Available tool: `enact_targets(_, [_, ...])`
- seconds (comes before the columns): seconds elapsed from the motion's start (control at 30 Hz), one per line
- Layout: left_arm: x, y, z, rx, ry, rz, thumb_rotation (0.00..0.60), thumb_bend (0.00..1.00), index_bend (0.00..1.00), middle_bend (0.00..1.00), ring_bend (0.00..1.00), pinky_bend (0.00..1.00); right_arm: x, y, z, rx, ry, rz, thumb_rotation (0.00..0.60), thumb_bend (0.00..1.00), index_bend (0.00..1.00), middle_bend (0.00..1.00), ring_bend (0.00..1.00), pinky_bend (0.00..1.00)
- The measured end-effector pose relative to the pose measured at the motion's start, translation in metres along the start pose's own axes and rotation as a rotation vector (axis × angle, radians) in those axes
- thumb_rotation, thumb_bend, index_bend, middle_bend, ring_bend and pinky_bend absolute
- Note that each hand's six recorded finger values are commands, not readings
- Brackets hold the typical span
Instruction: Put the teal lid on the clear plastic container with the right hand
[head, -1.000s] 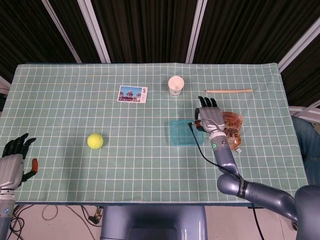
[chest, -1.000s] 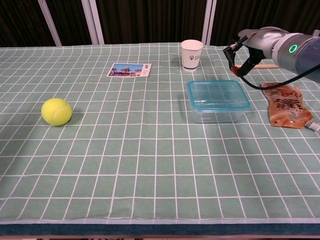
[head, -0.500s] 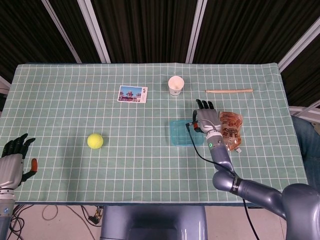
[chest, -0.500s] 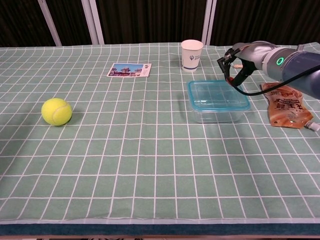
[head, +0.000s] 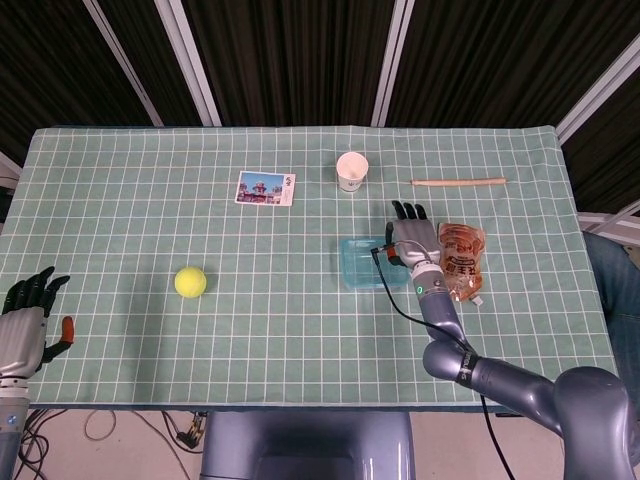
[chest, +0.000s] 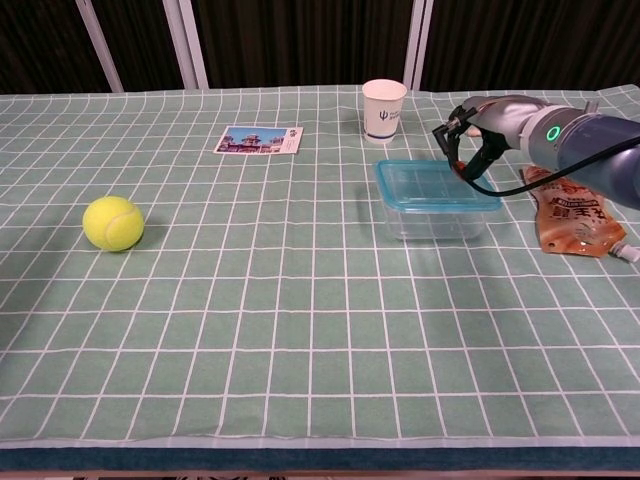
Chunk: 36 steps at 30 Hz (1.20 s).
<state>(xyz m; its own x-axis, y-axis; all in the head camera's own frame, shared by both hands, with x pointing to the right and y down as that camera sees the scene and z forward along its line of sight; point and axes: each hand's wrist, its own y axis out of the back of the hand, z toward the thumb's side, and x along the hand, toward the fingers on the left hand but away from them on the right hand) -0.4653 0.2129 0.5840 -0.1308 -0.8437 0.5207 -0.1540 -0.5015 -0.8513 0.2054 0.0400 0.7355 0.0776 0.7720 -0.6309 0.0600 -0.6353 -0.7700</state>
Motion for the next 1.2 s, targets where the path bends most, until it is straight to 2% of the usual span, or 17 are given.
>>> enact_targets(0.47, [0.000,0.000,0.001,-0.001,-0.001,-0.002,0.600,0.56,0.15,0.00,0.00,0.00,0.001,-0.006,-0.002,0.016,0.006,0.021,0.600,0.41,0.60,0.07,0.00,0.00])
enact_targets(0.67, [-0.001,0.001,0.001,-0.004,-0.003,0.000,0.600,0.56,0.15,0.00,0.00,0.00,0.002,0.006,0.003,-0.018,0.018,-0.011,0.600,0.41,0.60,0.07,0.00,0.00])
enact_targets(0.9, [-0.001,0.001,0.001,-0.009,-0.003,-0.002,0.600,0.56,0.15,0.00,0.00,0.00,0.011,0.025,0.015,-0.067,0.067,-0.044,0.600,0.41,0.60,0.06,0.00,0.00])
enact_targets(1.07, [-0.002,0.001,0.002,-0.012,-0.008,-0.003,0.600,0.56,0.15,0.00,0.00,0.00,0.022,0.032,0.028,-0.047,0.116,-0.076,0.600,0.41,0.60,0.05,0.00,0.00])
enact_targets(1.2, [-0.002,0.002,0.002,-0.019,-0.008,0.000,0.600,0.56,0.15,0.00,0.00,0.00,0.027,0.030,0.042,-0.023,0.145,-0.079,0.600,0.41,0.60,0.05,0.00,0.00])
